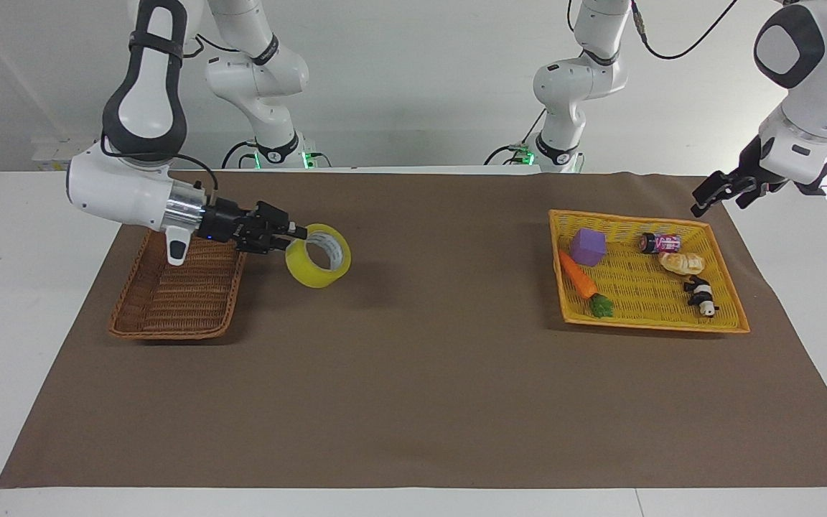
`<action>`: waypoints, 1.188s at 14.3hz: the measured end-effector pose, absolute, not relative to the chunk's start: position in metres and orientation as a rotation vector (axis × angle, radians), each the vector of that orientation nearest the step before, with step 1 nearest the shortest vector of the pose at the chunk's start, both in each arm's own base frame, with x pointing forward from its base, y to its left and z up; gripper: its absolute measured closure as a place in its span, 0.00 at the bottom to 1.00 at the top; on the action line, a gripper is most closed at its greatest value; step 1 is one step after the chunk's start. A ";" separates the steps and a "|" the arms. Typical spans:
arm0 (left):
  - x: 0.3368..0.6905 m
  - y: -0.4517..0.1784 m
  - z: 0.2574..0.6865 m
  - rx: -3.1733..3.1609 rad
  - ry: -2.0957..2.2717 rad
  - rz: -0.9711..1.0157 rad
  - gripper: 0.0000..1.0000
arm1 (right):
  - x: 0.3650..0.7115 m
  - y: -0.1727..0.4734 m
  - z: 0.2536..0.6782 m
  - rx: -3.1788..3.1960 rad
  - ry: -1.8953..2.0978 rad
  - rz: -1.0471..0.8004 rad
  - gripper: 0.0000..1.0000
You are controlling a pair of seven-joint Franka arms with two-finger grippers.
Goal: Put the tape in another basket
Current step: 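Carry the tape with the right gripper and lower it into the wicker basket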
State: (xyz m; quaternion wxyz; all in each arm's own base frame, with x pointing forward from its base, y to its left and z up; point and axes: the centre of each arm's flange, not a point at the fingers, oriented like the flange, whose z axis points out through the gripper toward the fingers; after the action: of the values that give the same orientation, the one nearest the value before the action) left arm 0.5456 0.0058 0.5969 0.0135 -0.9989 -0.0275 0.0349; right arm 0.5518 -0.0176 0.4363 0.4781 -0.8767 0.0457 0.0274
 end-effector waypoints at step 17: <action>0.551 -0.018 0.596 -3.110 -0.010 0.058 0.00 | 0.468 -0.241 0.334 -2.339 -0.050 0.129 0.46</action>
State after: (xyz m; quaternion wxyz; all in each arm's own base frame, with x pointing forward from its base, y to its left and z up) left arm 0.5514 -0.0185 0.5958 0.0156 -0.9997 -0.0032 0.0186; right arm 0.4679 -0.2406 0.3342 0.3885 -0.9198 -0.0198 0.0507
